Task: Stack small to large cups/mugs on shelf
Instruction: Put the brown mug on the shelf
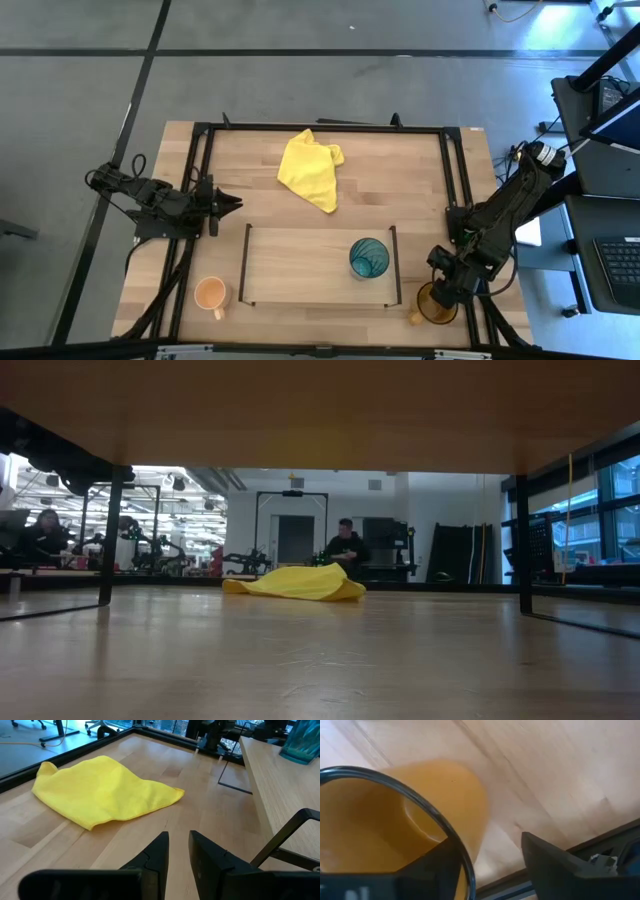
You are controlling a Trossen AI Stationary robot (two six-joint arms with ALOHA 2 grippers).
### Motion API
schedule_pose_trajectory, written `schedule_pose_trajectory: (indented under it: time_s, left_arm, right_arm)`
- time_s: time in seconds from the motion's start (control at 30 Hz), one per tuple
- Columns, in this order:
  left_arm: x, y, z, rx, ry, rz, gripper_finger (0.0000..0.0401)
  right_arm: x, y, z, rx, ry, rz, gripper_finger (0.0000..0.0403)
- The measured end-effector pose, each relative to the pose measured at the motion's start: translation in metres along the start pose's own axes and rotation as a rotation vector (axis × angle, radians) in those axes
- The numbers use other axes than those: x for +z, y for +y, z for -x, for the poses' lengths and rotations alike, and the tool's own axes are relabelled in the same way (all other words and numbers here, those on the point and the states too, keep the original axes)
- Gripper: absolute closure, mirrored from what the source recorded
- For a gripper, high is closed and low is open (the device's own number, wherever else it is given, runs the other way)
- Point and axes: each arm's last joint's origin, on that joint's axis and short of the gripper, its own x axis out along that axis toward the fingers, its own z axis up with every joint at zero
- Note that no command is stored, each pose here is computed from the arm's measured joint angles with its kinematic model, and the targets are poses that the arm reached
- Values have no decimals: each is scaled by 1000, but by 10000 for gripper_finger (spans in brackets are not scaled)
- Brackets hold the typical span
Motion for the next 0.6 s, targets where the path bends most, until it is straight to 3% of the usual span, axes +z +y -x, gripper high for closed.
schedule_pose_trajectory:
  time_s: [0.33, 0.6]
  left_arm:
    - [0, 0, 0, 0, 0, 0, 332]
    - [0, 0, 0, 0, 0, 0, 332]
  right_arm:
    - [6, 0, 1, -1, -39, -62, 378]
    - [9, 0, 1, 10, -110, -131, 356]
